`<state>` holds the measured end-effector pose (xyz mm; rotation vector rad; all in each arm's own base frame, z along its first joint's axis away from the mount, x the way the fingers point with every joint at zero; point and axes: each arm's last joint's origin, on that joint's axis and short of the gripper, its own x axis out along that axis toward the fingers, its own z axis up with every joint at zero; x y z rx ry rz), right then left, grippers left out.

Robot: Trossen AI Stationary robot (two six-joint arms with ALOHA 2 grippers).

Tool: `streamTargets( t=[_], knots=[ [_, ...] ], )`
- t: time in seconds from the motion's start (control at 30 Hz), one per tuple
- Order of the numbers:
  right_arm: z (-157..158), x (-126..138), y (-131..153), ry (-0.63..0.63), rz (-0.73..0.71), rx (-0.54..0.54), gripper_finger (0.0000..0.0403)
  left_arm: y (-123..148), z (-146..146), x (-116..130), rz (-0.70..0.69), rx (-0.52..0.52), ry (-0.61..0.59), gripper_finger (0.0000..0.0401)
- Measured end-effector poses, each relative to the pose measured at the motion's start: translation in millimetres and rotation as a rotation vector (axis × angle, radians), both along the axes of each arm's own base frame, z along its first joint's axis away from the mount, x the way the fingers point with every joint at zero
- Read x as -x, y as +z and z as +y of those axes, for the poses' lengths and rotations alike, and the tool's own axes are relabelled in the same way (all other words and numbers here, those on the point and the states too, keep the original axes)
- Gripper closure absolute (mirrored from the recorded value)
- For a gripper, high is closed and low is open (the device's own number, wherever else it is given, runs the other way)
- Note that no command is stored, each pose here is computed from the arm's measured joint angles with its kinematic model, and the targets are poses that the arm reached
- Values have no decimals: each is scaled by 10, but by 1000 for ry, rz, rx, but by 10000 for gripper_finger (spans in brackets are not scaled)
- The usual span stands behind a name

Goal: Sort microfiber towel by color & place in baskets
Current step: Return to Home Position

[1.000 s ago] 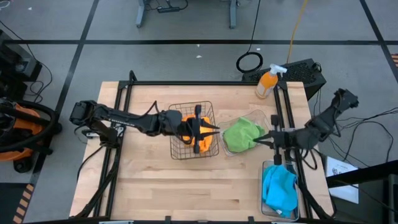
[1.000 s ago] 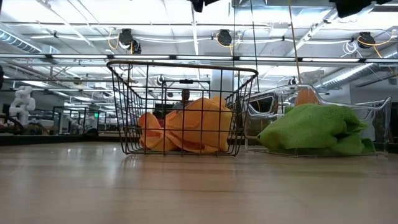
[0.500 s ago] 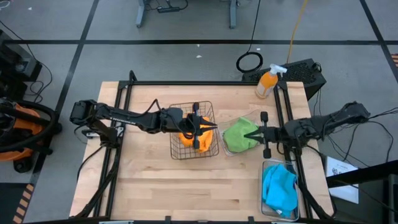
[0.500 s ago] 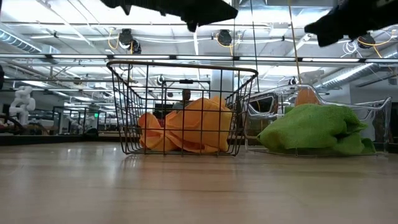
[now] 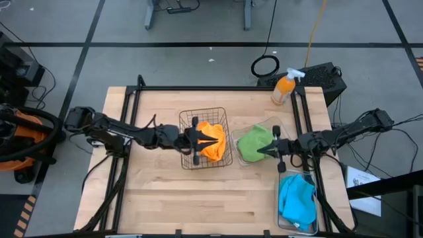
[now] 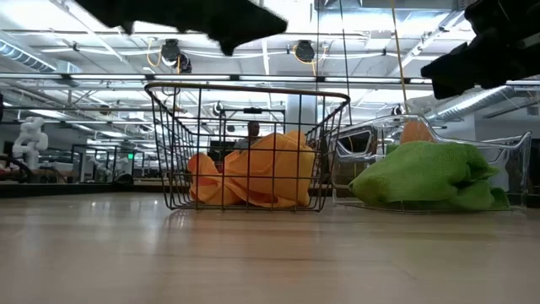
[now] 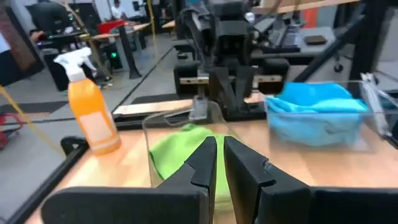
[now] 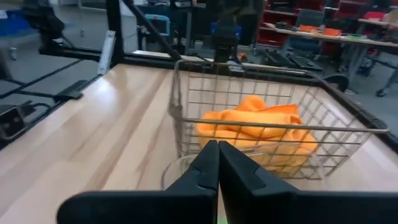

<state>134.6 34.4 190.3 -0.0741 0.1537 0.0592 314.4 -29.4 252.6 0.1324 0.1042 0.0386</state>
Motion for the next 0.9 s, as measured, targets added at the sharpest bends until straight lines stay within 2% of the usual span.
streamTargets(
  t=[0.33, 0.6, 0.9],
  knots=[
    [0, 41, -230, 34, 67, -38, 403, -312, 29, 300, -15, 11, -20, 363],
    [-7, 89, -415, 65, 40, -29, 403, -456, 36, 371, 20, 26, -20, 363],
    [-2, 94, -426, 89, 57, -9, 403, -488, 34, 376, 58, 23, -21, 363]
  ],
)
